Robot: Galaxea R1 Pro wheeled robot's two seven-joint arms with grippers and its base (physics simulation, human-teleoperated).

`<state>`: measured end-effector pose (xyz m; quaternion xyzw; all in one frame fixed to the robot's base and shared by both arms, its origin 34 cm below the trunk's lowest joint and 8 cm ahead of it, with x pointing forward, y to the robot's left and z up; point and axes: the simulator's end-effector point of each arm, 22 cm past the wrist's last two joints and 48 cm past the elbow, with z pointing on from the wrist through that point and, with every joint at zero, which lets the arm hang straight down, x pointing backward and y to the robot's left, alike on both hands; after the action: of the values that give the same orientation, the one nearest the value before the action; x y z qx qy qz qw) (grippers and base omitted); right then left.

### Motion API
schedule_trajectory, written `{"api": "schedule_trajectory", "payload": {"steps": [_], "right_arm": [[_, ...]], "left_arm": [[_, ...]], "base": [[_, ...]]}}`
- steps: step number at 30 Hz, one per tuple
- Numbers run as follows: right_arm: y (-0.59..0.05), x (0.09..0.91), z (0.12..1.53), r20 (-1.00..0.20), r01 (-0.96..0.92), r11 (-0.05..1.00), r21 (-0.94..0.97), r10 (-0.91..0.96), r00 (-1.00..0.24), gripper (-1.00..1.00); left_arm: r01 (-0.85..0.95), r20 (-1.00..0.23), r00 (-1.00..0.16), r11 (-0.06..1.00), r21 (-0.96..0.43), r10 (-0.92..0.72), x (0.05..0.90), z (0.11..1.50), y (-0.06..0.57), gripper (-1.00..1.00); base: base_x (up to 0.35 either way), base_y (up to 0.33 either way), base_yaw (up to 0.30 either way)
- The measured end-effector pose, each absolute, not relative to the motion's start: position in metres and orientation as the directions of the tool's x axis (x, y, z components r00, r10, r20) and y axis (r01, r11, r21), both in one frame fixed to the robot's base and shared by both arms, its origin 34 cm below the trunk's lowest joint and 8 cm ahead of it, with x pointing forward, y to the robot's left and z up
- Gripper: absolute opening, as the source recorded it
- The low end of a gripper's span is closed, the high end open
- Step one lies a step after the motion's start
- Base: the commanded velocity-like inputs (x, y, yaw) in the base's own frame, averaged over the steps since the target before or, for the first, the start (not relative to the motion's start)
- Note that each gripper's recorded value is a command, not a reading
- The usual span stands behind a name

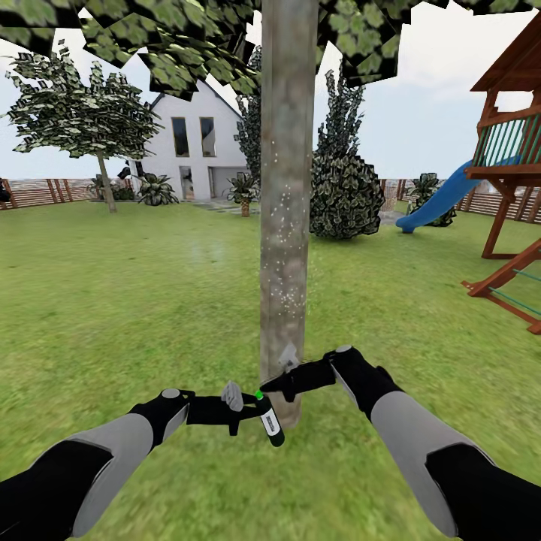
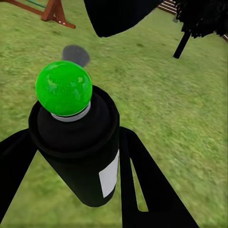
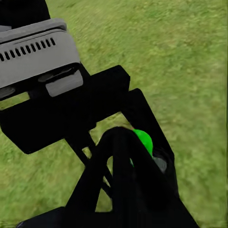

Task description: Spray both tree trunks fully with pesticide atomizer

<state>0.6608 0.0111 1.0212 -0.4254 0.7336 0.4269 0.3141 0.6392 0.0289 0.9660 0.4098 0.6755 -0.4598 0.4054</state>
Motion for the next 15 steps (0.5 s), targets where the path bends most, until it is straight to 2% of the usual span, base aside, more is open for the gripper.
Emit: {"api": "schedule_trajectory", "payload": {"steps": [12,15], "right_arm": [[0.006,0.66,1.012,-0.81,-0.891,0.284,0.354,-0.383,-0.444,-1.0],[-0.017,0.691,1.023,-0.82,-0.882,0.373,0.289,-0.379,-0.429,-1.0]], "left_arm": [[0.926,-0.924,-0.336,0.242,-0.289,0.181,0.639,0.966,0.029,-1.0],[0.926,-0.924,-0.336,0.242,-0.289,0.181,0.639,0.966,0.029,-1.0]], "base": [[0.0,0.0,0.0],[0.0,0.0,0.0]]}}
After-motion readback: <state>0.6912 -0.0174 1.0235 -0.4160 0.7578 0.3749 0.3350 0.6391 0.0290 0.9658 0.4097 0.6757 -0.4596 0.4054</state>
